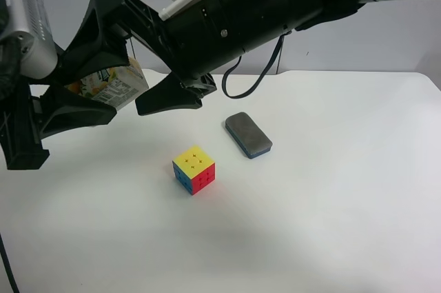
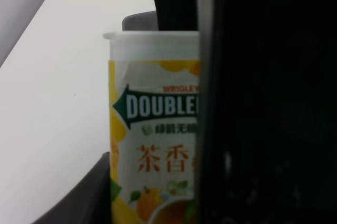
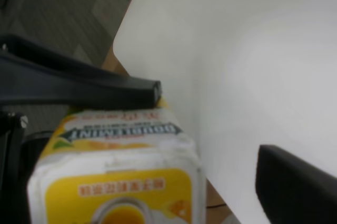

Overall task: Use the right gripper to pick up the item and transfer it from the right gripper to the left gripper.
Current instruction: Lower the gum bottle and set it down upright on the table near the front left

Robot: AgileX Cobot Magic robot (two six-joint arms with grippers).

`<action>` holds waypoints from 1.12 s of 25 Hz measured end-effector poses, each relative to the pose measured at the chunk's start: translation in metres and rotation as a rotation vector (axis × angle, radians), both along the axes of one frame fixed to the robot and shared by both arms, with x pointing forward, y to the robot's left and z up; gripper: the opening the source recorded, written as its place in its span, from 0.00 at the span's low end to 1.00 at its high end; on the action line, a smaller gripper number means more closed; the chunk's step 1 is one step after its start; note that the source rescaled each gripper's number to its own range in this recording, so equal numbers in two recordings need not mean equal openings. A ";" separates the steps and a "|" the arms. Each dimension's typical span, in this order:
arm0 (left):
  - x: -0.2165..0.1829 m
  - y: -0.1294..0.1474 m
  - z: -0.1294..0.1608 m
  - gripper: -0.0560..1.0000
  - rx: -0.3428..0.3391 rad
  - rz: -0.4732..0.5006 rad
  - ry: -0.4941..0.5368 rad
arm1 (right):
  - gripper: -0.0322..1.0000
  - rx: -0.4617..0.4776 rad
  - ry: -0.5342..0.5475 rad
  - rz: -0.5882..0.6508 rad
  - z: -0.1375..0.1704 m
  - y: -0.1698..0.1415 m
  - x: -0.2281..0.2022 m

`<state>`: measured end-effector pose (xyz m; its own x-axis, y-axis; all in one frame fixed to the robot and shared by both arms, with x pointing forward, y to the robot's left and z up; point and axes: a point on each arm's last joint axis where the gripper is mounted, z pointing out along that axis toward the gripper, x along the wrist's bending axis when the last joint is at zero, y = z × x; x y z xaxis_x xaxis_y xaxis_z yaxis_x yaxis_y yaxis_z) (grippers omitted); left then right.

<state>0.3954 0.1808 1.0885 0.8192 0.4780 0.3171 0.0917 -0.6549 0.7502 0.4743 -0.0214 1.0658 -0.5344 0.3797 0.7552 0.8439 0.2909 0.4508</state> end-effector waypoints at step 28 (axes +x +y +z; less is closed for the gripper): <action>0.000 -0.001 -0.001 0.05 0.005 -0.005 0.007 | 1.00 -0.068 0.014 0.139 0.021 -0.016 -0.027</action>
